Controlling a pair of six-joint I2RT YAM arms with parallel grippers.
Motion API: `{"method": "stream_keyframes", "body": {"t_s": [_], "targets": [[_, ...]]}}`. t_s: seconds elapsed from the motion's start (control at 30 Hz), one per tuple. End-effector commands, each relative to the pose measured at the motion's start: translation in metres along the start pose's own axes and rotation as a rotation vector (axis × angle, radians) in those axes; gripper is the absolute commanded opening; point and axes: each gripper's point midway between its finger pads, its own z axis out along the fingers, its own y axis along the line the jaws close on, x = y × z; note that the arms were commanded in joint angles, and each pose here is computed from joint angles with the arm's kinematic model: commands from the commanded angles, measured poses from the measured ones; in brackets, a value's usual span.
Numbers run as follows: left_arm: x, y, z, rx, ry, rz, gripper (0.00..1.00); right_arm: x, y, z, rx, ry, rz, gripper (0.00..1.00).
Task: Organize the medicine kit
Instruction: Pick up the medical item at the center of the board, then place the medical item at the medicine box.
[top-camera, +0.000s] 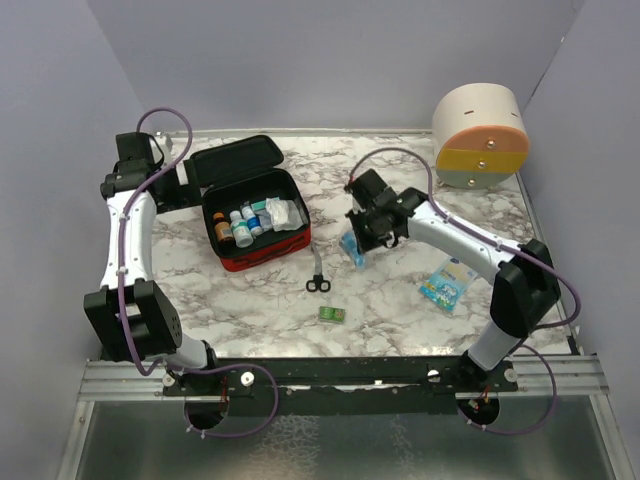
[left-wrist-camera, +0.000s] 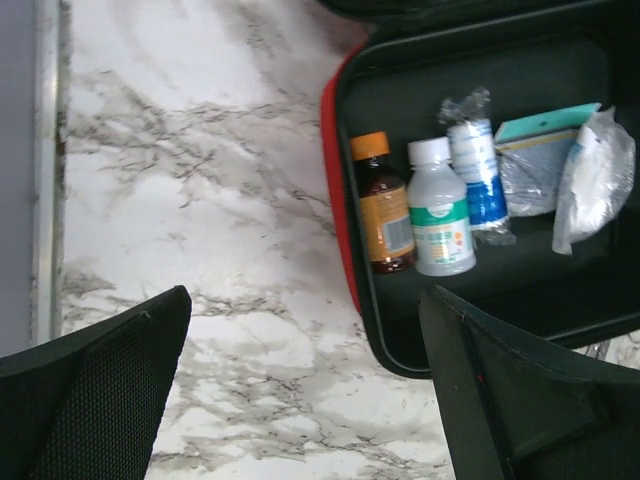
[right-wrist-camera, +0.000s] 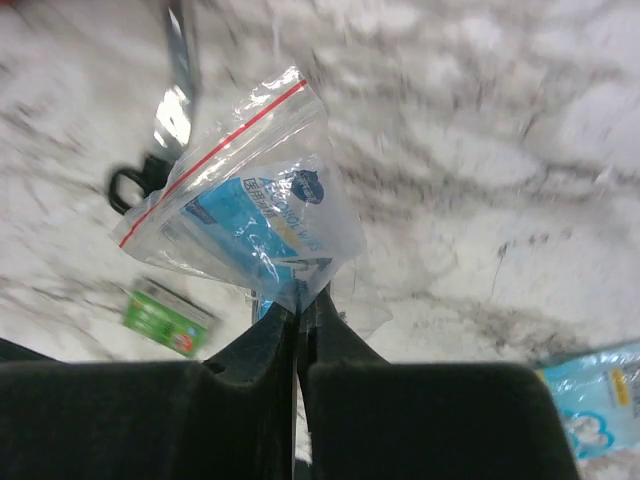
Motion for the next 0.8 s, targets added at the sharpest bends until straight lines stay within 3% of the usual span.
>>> {"method": "stream_keyframes", "body": {"t_s": [0.0,0.17,0.37,0.77], "targets": [[-0.001,0.032,-0.005,-0.073,-0.008,-0.103,0.99,-0.077,0.019,-0.032,-0.023,-0.161,-0.079,0.01],[0.009,0.040,-0.004,-0.074,0.011,-0.131,0.99,-0.155,0.052,-0.031,-0.107,-0.274,-0.149,0.01],[0.014,0.041,-0.006,-0.078,0.019,-0.131,0.99,-0.217,0.113,-0.007,-0.245,-0.341,-0.128,0.01],[0.031,0.035,-0.003,-0.049,0.051,-0.163,0.99,-0.205,0.162,0.033,-0.397,-0.299,-0.004,0.01]]}}
